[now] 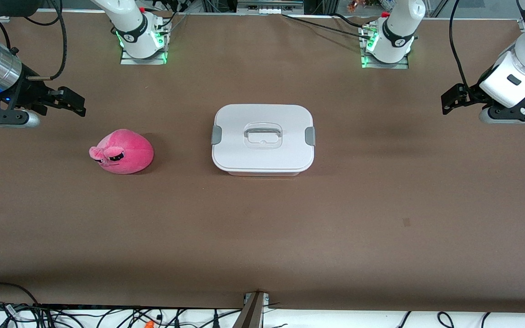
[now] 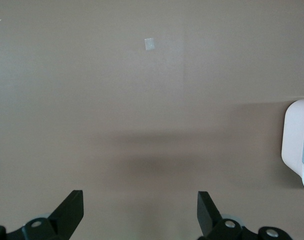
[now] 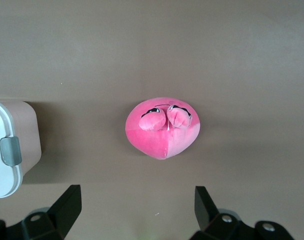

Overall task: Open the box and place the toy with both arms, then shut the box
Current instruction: 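Reach the left gripper to the clear handle on the white lid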

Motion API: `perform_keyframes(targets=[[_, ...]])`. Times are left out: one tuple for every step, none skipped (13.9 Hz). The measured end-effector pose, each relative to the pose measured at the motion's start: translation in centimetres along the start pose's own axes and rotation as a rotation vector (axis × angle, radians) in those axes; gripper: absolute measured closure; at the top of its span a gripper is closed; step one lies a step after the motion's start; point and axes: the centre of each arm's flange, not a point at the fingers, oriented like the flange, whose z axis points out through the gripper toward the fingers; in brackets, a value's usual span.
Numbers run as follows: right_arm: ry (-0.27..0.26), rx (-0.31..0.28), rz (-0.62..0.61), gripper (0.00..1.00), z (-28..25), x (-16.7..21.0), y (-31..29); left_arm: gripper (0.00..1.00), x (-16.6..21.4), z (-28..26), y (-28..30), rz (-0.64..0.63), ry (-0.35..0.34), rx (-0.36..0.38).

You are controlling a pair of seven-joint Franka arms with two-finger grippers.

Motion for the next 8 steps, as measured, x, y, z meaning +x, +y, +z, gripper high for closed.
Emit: perform_keyframes(targets=[[0.000, 0.000, 0.000, 0.00, 0.00, 0.00, 0.00, 0.00, 0.00, 0.00, 0.00, 0.000, 0.000, 0.000], [0.000, 0.000, 0.000, 0.00, 0.00, 0.00, 0.00, 0.00, 0.00, 0.00, 0.00, 0.000, 0.000, 0.000], [0.000, 0.000, 0.000, 0.00, -0.02, 0.00, 0.00, 0.00, 0.00, 0.00, 0.00, 0.000, 0.000, 0.000], [0.001, 0.000, 0.000, 0.00, -0.03, 0.01, 0.00, 0.00, -0.01, 0.01, 0.00, 0.000, -0.001, 0.000], [0.002, 0.000, 0.000, 0.00, -0.05, 0.02, 0.00, 0.00, -0.03, 0.03, 0.00, 0.000, -0.003, 0.000], [0.004, 0.001, 0.000, 0.00, -0.07, 0.03, -0.01, 0.00, -0.05, 0.04, 0.00, 0.000, -0.005, 0.000], [0.004, 0.001, 0.000, 0.00, -0.08, 0.04, -0.01, 0.00, -0.06, 0.05, 0.00, 0.000, -0.006, 0.001], [0.005, 0.001, 0.000, 0.00, -0.08, 0.04, -0.01, 0.00, -0.08, 0.07, -0.01, 0.000, -0.008, 0.001]])
